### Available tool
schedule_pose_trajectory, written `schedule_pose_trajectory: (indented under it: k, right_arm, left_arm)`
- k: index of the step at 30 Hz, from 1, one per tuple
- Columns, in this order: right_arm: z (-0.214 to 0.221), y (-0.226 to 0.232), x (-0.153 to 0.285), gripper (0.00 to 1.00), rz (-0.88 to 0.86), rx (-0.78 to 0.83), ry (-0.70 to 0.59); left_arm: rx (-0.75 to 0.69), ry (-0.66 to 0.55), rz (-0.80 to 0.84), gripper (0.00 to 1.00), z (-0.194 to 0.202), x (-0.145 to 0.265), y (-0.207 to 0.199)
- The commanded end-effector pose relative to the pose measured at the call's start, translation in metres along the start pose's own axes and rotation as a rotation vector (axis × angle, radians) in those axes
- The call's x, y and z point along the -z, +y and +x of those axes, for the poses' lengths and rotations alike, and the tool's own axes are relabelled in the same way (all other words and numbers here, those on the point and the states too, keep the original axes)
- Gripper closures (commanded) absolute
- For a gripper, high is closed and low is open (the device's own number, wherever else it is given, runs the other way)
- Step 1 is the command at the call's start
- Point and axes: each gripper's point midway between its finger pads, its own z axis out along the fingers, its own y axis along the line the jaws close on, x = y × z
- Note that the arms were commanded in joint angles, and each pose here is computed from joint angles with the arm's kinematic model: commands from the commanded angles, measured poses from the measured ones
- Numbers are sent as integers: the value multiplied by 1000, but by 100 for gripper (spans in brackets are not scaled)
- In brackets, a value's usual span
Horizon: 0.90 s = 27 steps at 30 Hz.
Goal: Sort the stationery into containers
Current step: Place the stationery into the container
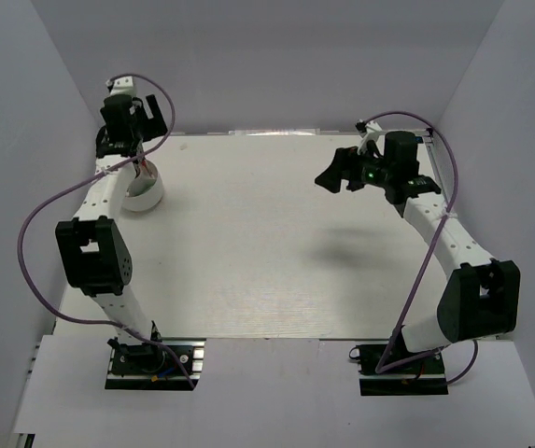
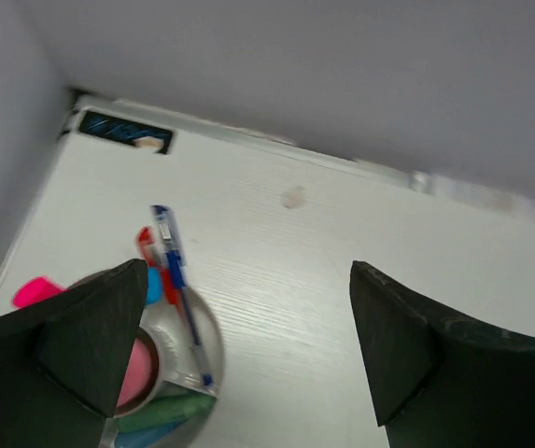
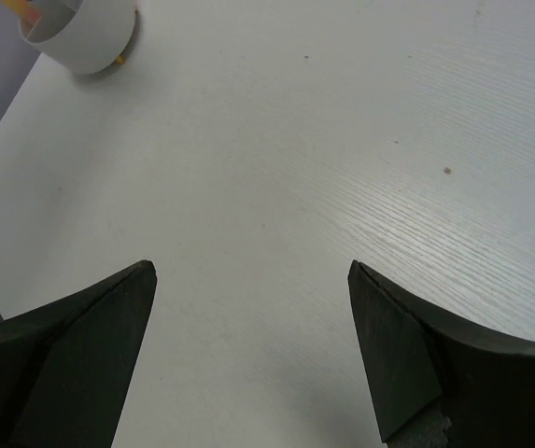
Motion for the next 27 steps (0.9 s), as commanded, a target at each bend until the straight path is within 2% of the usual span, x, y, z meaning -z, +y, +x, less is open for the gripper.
schedule_pose_trajectory:
  k: [1, 2, 3, 6, 8, 10, 11, 12, 14, 19, 24, 27]
  right_arm:
    - [-18, -15, 15, 11, 64, -31, -38]
    - [-18, -26, 22, 11, 97, -52, -36]
    - [-17, -31, 25, 11, 113, -59, -35]
    - [-11, -51, 41, 11, 175, -60, -37]
    - [-1, -64, 53, 11, 223, -38, -22]
    - [7, -73, 61, 11, 252, -19, -13]
    - [9, -75, 67, 11, 265, -19, -13]
    - [20, -78, 69, 11, 272, -28, 4]
    - [27, -76, 70, 11, 266, -17, 14]
    - [61, -92, 82, 11, 302, -85, 35]
    - [75, -99, 88, 11, 323, -90, 47]
    - [80, -102, 89, 11, 329, -100, 54]
  left_arm:
    - [-192, 55, 418, 2, -30, 65, -79]
    - [-228, 81, 461, 2, -32, 66, -96]
    - [-250, 223, 530, 2, -2, 76, -104]
    - [-281, 450, 659, 2, 57, 93, -133]
    - [-292, 513, 730, 2, 91, 110, -139]
    - [-290, 487, 721, 2, 99, 119, -138]
    - [-298, 433, 741, 2, 88, 135, -141]
    - [-297, 425, 740, 2, 100, 136, -138]
    - [-304, 384, 743, 2, 98, 143, -135]
    - [-342, 449, 700, 2, 123, 149, -121]
    - [-358, 445, 643, 2, 136, 145, -108]
    - [-323, 487, 594, 2, 143, 142, -103]
